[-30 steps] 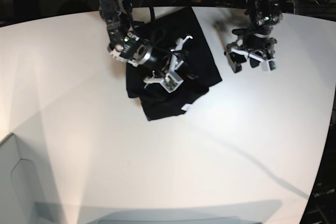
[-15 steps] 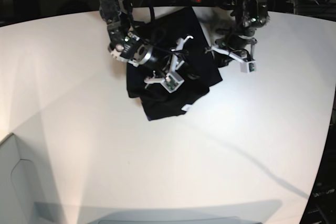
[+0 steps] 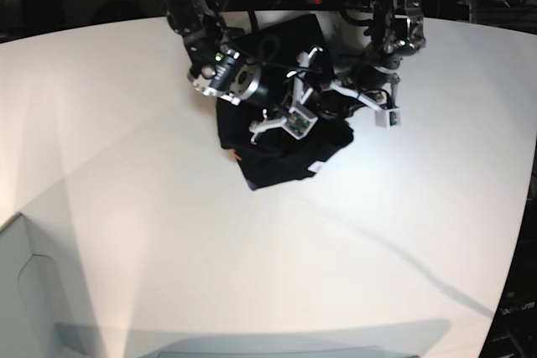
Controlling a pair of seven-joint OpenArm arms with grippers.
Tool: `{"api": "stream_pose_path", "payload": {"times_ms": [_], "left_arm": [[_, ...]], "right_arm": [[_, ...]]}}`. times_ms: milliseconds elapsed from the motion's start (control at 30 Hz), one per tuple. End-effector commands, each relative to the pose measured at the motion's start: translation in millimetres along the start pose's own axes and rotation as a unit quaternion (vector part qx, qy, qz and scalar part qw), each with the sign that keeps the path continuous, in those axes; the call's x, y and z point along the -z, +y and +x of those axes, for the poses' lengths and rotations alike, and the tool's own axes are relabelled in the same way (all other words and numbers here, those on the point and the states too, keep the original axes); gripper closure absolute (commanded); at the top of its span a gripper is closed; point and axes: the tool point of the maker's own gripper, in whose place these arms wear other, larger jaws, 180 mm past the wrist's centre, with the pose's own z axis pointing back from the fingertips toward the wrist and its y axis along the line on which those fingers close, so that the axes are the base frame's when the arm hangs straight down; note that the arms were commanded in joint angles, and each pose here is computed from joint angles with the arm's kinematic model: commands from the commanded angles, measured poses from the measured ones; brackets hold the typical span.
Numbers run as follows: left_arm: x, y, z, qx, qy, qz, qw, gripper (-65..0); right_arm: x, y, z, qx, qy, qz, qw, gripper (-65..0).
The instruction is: Fold the T-shirt properly
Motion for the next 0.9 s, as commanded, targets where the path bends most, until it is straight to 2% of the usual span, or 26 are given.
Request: {"api": "stream_pose_path", "payload": {"times_ms": [0, 300, 567, 633, 733, 867], "left_arm": [[-5.3, 13.3, -25.2, 0.008, 0.055, 0.035, 0.998, 0.0], [-35.8, 28.6, 4.4, 0.031, 0.014, 0.058, 0.998, 0.0], [-47.6, 44.2, 7.2, 0.025, 0.006, 0.078, 0.997, 0.0], [-50.3, 42.7, 8.0, 0.028, 0.004, 0.078, 0.997, 0.0], [-55.8, 39.9, 10.9, 0.032, -0.002, 0.077, 0.996, 0.0], [-70.2, 50.2, 23.0, 0.033, -0.022, 0.094, 0.995, 0.0]], "right_arm": [[3.8, 15.6, 31.6, -0.001, -0.055, 0.036, 0.9978, 0.0], [3.0, 8.0, 29.6, -0.001, -0.051, 0.028, 0.9983, 0.0], [16.6, 7.7, 5.0, 0.019, -0.018, 0.040, 0.9988, 0.0], [19.5, 10.5, -0.4, 0.018, -0.009, 0.047, 0.9987, -4.4], [18.0, 14.5, -3.8, 0.014, -0.005, 0.052, 0.9985, -16.2], [7.1, 23.7, 16.8, 0.002, -0.037, 0.051, 0.9980, -31.2]]}}
